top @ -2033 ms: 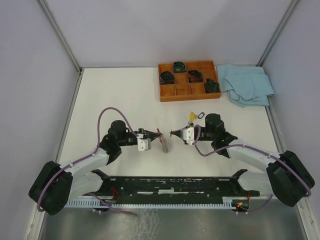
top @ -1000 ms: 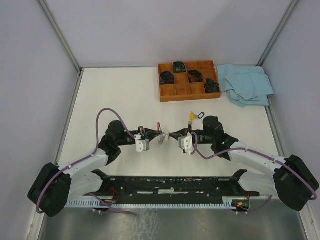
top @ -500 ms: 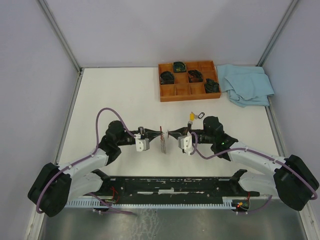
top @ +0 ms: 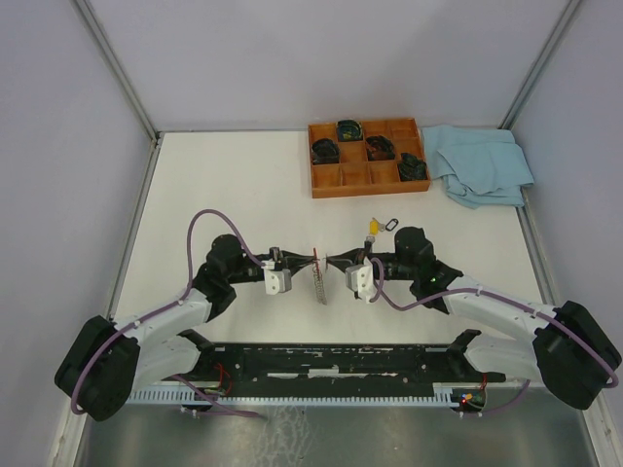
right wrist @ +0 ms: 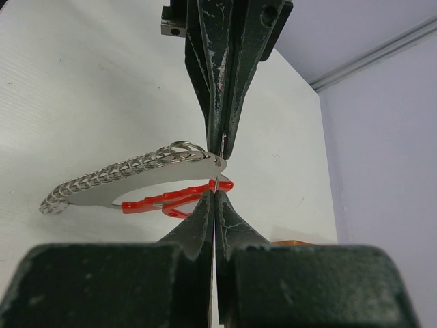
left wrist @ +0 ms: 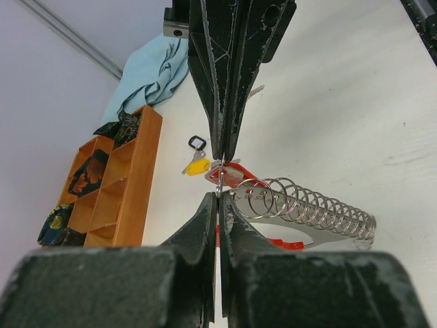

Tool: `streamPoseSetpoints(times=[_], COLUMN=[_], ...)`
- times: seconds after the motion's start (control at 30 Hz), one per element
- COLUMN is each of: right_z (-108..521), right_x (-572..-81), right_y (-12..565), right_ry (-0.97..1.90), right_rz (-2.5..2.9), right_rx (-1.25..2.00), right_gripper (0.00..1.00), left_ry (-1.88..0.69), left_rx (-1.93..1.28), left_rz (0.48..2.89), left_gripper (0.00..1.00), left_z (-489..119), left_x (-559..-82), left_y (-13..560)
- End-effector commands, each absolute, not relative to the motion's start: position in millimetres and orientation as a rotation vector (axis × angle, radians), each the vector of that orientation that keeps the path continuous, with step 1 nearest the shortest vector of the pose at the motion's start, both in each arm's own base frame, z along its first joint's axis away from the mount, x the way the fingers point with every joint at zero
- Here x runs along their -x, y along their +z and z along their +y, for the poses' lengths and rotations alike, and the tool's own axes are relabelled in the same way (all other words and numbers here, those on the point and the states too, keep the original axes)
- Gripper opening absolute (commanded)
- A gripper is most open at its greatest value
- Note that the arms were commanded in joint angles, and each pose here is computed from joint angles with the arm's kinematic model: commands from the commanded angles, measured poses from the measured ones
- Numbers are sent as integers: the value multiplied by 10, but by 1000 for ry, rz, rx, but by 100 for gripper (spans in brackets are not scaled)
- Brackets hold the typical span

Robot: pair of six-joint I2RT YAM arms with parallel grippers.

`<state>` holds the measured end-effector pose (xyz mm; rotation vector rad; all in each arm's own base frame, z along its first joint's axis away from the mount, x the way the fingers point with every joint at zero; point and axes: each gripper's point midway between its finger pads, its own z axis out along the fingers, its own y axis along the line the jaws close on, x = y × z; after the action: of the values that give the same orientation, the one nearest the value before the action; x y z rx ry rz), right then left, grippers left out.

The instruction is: Put the keys on the keyring

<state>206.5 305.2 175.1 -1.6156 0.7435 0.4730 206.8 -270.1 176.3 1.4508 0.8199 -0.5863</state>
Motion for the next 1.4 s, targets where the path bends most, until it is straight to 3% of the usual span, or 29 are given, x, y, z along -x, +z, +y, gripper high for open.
streamPoseSetpoints(times=[0.0, 1.37], right_z=[3127, 3154], right_x=[-2106, -2060], right_y=[2065, 1985], right_ry=[445, 447], right_rz=[679, 722], right_rx=[1566, 1612], right_gripper=[1, 1], left_ry=[-594, -610], left_rx=[-1441, -1451], left_rz=[772, 777], left_gripper=[3, 3], left_z=[-2736, -2747], left_x=[-2068, -2056], left_y=[1902, 1889])
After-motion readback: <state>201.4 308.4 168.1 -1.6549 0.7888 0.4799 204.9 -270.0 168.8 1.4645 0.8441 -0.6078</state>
